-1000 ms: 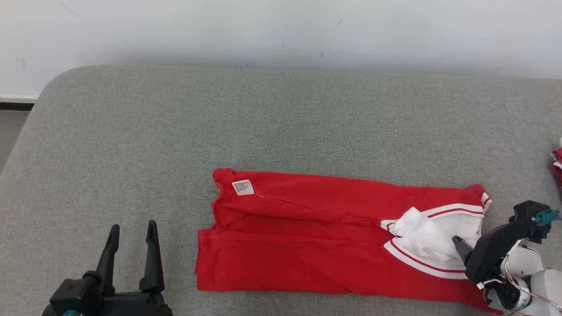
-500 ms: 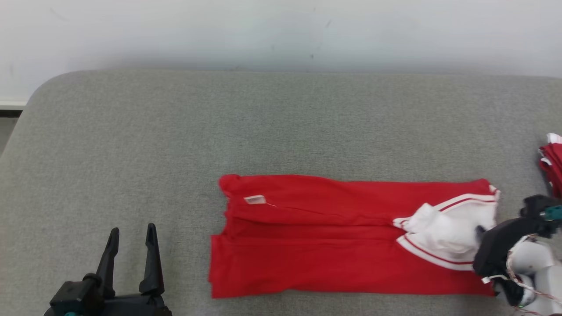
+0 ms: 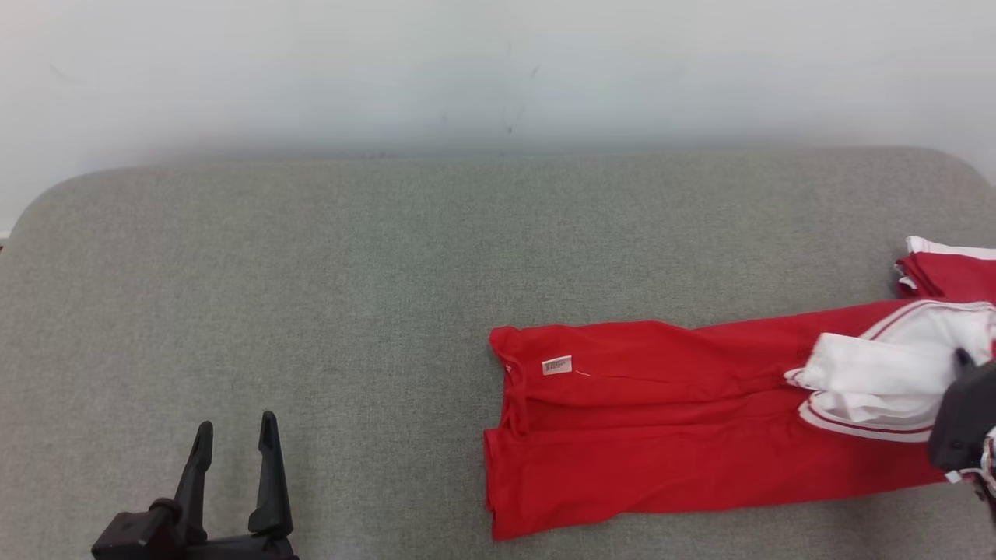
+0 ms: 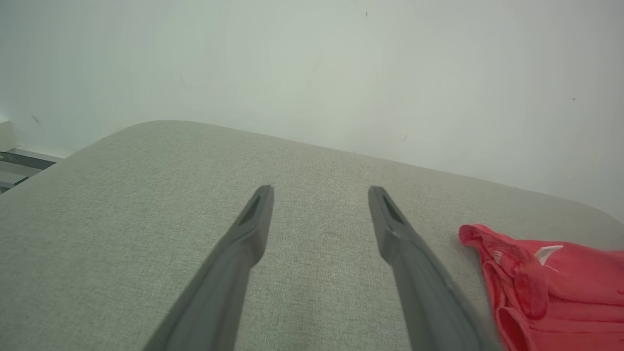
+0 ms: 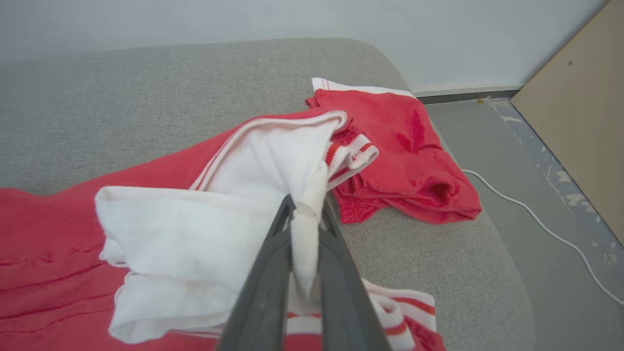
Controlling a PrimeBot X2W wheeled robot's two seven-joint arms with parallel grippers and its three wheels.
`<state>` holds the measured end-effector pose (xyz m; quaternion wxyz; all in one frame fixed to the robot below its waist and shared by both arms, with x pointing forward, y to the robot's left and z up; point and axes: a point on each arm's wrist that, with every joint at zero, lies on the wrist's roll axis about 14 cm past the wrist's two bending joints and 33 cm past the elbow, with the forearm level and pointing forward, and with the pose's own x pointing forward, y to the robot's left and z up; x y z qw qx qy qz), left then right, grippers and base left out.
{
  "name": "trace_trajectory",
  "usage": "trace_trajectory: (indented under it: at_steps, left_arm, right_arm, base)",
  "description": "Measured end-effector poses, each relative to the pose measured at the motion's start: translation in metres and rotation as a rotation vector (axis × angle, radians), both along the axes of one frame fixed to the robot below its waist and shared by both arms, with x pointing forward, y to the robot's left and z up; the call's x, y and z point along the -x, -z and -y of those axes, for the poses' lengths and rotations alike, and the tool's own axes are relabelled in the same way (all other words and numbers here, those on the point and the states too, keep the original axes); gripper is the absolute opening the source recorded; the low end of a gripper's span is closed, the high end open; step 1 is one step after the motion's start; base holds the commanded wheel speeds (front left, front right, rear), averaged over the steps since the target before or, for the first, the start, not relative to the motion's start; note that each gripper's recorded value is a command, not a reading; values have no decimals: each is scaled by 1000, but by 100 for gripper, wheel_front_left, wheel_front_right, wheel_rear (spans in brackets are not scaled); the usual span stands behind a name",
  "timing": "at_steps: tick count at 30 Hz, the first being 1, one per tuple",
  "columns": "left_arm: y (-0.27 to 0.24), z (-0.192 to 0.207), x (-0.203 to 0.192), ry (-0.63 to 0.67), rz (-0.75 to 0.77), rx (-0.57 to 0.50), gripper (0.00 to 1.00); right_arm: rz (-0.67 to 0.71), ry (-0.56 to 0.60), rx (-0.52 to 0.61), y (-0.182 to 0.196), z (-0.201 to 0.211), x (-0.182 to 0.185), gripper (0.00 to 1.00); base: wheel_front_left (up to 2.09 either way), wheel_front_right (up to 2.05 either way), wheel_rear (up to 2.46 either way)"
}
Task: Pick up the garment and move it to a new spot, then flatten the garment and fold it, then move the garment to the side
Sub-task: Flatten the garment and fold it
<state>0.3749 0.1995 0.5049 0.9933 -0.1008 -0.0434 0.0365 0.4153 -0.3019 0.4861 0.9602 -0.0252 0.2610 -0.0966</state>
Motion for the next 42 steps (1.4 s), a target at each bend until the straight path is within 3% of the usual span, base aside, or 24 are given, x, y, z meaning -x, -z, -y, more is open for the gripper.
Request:
trace_trajectory:
  at_steps: [8,15,24,30,40,42]
  left_arm:
    - [-3,2,4,3,10,16,100]
    - [-3,-1,6,-5,10,17,100]
    - [0,-1,6,-4,1,19,100]
    - [2,-2,12,-11,-8,23,100]
    - [1,-6,19,-26,-6,28,100]
    - [1,-6,19,-26,-7,29,100]
  right_arm:
    - [-3,-245,11,-13,-80,0,0]
    - [-91,-496,-36,9,-171,4,0]
    - [-189,-699,-86,30,-259,-4,0]
    - [-250,-811,-56,45,-295,3,0]
    - [-232,-875,-57,47,-318,-1,0]
    - [-224,-886,-69,45,-322,-2,100]
  base:
    - [0,0,0]
    - [0,0,0]
    - [0,0,0]
    - [0,0,0]
    - [0,0,0]
    - [0,0,0]
